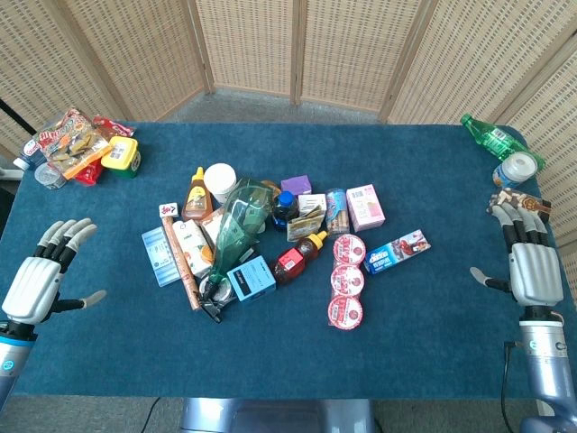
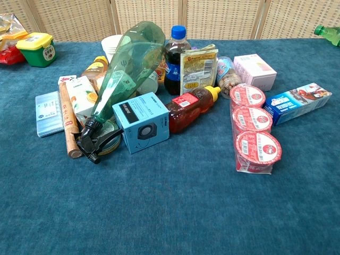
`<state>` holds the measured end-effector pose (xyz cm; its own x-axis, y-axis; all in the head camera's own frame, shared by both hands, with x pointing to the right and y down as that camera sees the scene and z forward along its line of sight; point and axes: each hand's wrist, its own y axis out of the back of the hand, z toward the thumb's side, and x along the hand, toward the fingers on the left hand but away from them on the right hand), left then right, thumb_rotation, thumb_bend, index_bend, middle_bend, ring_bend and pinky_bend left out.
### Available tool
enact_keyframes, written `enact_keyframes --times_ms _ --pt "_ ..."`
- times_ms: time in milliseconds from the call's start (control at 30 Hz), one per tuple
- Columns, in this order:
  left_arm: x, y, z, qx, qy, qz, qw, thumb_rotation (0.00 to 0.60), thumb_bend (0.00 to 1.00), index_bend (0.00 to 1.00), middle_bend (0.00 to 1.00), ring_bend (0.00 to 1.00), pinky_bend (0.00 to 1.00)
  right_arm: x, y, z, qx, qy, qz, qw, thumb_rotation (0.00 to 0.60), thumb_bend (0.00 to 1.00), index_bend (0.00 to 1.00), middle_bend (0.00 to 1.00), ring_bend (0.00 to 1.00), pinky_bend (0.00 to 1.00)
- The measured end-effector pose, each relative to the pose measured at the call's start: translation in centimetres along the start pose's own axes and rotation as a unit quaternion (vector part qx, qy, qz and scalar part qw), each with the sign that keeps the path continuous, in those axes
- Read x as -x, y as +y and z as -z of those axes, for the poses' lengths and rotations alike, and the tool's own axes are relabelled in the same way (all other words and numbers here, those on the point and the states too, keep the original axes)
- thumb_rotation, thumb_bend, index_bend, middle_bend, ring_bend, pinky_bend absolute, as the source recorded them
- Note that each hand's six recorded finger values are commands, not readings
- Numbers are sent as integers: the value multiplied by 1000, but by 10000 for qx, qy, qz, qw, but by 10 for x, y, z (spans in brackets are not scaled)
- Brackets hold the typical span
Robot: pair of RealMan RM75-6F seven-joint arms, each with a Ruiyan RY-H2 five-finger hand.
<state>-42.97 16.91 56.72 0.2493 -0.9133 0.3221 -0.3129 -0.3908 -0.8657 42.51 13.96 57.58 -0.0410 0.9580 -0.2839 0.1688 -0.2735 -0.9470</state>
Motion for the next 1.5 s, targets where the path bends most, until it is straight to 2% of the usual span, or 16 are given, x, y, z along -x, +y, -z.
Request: enact_keyframes --times_ms 233,367,600,800,1000,1233,1333,1500 --pt "-1 -1 0 16 -24 45 10000 600 105 101 0 0 0 0 -1 -1 -10 11 -11 10000 600 52 83 0 0 0" --pt "-6 -2 -6 -19 -234 110 9997 600 104 100 0 0 0 0 1 1 22 -20 19 10000 600 52 84 0 0 0" --pt "-22 -12 -24 -342 -980 447 9936 600 93 79 0 0 0 0 2 2 50 -62 29 10000 600 52 84 0 0 0" --pt "-43 -19 -34 -894 -1766 702 9777 600 67 1 0 0 0 0 2 2 43 -76 27 10000 600 53 84 0 0 0" --pt "-75 -23 -44 -1644 -2655 808 9466 600 62 0 0 0 0 0 2 2 37 -92 25 9999 600 51 84 0 0 0" --pt "-119 -32 -72 -2301 -3622 697 9006 600 63 0 0 0 0 -1 3 4 48 -135 42 9999 600 52 85 0 0 0" --pt "-134 -37 -89 -2537 -4023 690 8769 600 63 0 0 0 0 -1 3 5 57 -148 47 9999 600 52 84 0 0 0" --pt "-149 -45 -105 -2876 -4415 804 8461 600 65 0 0 0 0 -1 4 7 75 -171 57 9998 600 51 84 0 0 0"
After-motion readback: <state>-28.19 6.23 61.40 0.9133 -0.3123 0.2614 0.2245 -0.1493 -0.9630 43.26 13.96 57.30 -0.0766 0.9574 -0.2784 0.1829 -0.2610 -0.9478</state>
